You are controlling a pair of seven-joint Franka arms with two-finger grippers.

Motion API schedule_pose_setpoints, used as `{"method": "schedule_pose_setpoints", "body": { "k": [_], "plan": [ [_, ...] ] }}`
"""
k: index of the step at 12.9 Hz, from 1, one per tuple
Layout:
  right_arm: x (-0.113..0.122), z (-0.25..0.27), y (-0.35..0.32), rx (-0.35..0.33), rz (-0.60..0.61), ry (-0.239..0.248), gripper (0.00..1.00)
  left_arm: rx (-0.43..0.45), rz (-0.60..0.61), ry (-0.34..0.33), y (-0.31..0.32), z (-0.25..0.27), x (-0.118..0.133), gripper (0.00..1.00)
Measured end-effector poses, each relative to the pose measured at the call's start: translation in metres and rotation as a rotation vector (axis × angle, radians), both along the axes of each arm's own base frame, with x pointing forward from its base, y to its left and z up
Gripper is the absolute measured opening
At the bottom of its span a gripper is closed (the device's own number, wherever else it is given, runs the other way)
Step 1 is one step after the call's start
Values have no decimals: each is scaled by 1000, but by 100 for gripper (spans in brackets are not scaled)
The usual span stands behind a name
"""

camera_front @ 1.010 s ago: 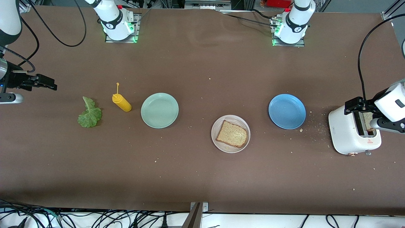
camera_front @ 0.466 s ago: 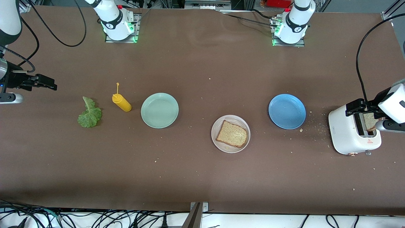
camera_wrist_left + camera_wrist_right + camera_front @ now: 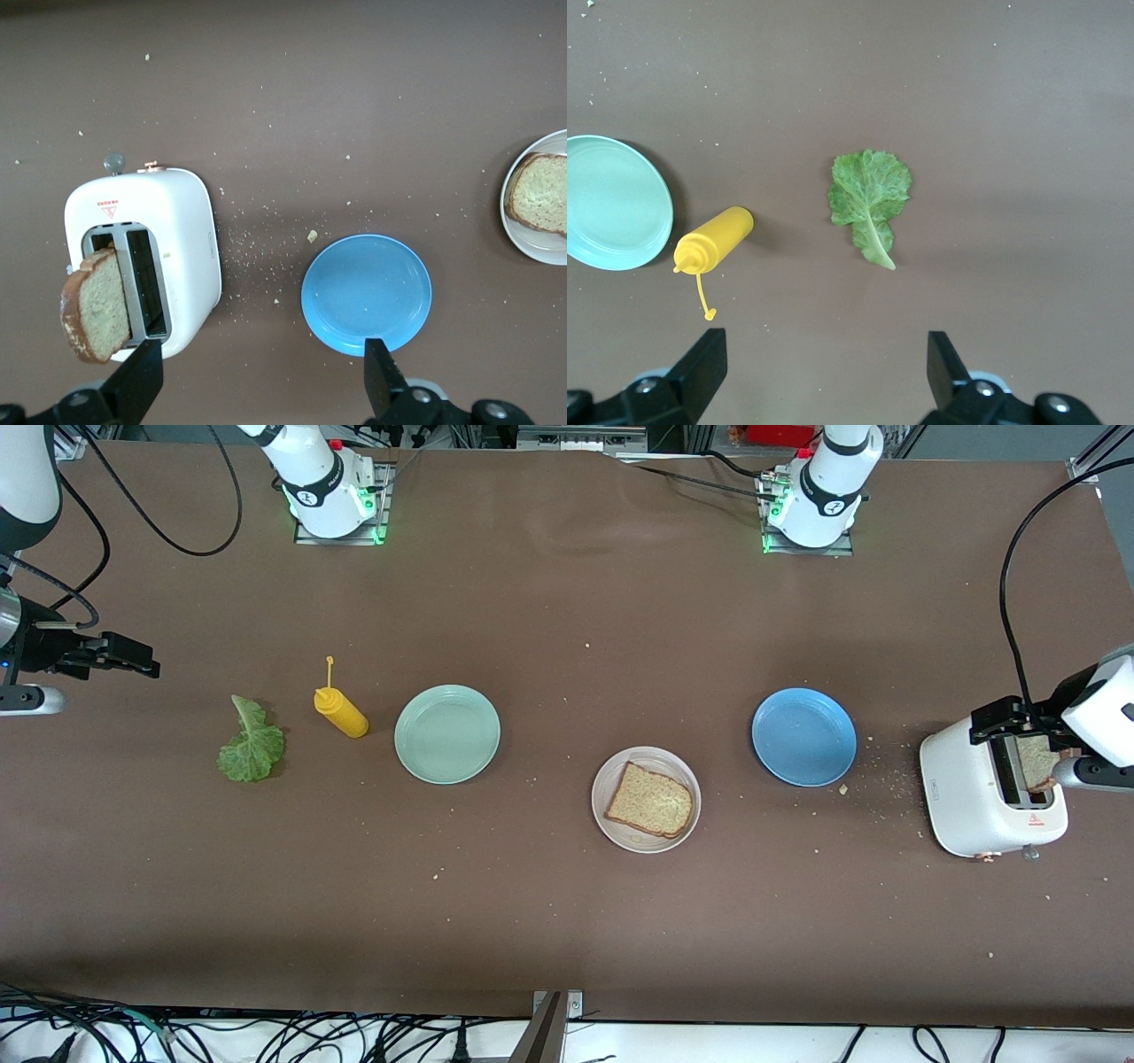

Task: Make sandwich in beige plate with both arms
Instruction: 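Withdraw the left gripper back above the toaster, then reach the right gripper to the yellow squeeze bottle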

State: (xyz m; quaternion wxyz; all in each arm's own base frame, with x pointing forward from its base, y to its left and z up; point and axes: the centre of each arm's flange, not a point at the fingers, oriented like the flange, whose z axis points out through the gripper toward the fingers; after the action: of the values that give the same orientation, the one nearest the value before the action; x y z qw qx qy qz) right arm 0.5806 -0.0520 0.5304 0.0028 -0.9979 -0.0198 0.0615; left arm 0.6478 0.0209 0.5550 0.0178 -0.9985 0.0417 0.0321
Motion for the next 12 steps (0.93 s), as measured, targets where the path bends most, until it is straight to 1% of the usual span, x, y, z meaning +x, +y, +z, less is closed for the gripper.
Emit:
{"method": "schedule_pose_setpoints", "body": {
  "k": [2, 4, 6, 7, 9, 10, 12],
  "plan": [
    [2, 6, 4, 2, 6, -14, 100, -13, 12, 12, 3, 2, -6, 100],
    [7, 8, 15, 24, 19, -21, 100, -17, 23, 23, 9, -1, -12, 100],
    [14, -7, 24, 58, 22, -3, 100, -18, 13, 23, 2, 0, -18, 100],
    [18, -15, 26, 85, 17, 8, 100, -17, 7, 16, -3, 0, -22, 100],
    [23, -28, 29, 118, 22, 28, 100, -10, 2, 12, -8, -7, -36, 100],
    [25, -35, 30, 127, 65, 37, 100, -6, 2, 3, -10, -9, -43, 100],
    [29, -53, 30, 162, 197, 57, 100, -2, 2, -4, -12, -12, -53, 100]
  ]
}}
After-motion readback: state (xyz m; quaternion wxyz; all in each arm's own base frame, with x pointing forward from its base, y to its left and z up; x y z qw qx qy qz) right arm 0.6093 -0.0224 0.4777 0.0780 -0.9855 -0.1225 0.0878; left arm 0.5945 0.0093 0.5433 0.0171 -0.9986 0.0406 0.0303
